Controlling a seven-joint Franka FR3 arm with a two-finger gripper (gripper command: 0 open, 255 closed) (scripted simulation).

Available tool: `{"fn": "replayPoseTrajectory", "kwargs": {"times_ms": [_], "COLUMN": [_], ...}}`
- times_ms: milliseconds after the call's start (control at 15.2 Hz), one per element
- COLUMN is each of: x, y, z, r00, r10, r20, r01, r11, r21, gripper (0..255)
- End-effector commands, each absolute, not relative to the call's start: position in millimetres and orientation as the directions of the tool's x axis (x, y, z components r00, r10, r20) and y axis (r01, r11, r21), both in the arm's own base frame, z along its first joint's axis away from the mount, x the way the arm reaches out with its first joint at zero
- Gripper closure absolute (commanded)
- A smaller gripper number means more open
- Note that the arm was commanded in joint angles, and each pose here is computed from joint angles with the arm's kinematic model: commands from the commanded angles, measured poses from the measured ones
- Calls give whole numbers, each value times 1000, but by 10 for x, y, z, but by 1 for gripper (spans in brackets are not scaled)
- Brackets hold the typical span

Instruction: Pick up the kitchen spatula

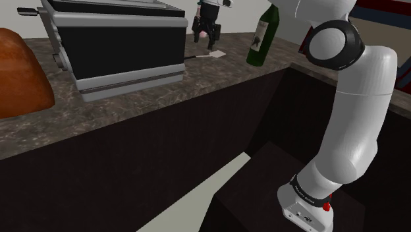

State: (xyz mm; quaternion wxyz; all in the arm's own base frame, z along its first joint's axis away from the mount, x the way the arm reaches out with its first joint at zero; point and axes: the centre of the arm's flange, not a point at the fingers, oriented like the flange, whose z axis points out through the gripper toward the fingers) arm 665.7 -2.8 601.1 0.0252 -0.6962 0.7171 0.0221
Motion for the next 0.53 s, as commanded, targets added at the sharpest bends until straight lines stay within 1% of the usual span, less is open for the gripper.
{"fn": "replayPoseTrajectory", "kwargs": {"times_ms": [0,462], "x": [6716,6716], "y": [-90,-90], "z": [5952,5605], "r00": [-73,-73], "r10": [-995,-995], "r20": [-66,-66], "r01": [-997,-997], "r11": [74,74], "r21": [0,0], "gripper": [0,0]}}
